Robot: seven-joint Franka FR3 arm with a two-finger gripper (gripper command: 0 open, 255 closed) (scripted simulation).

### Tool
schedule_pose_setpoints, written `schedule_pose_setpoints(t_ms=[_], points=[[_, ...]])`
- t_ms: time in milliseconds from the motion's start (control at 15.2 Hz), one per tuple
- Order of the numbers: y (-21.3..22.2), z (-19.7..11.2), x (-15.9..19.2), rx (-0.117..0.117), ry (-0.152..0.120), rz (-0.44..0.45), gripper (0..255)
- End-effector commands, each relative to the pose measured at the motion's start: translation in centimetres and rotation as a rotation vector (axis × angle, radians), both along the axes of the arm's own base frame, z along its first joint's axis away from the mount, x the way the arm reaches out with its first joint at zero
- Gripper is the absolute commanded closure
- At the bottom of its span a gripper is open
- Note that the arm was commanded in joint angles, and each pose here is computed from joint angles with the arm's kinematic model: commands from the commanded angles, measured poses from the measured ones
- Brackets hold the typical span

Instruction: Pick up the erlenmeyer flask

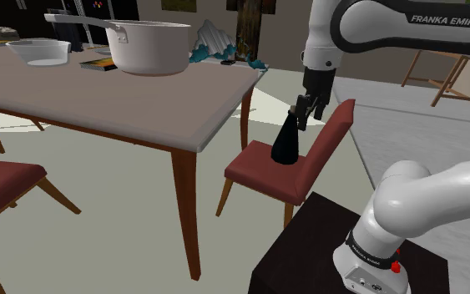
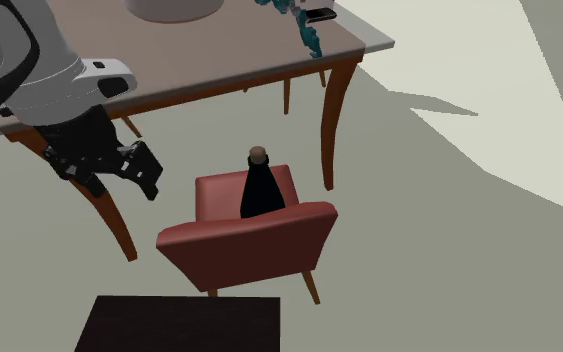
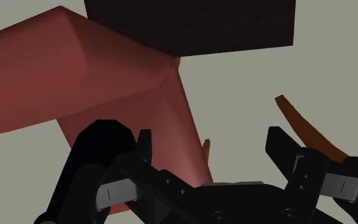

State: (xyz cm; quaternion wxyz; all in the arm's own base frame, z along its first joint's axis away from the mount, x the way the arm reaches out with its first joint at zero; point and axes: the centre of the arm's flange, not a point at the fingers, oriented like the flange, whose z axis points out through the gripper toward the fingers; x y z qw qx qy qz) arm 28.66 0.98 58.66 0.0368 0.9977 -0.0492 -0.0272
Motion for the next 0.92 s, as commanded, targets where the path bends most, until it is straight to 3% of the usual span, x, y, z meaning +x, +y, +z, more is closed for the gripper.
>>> schedule_pose_setpoints(t_ms=[0, 858], points=[[0.0, 0.0, 0.0, 0.0, 0.0, 0.0, 0], [-16.1, -1.6, 9.9, 0.128, 0.021, 0.047, 0]])
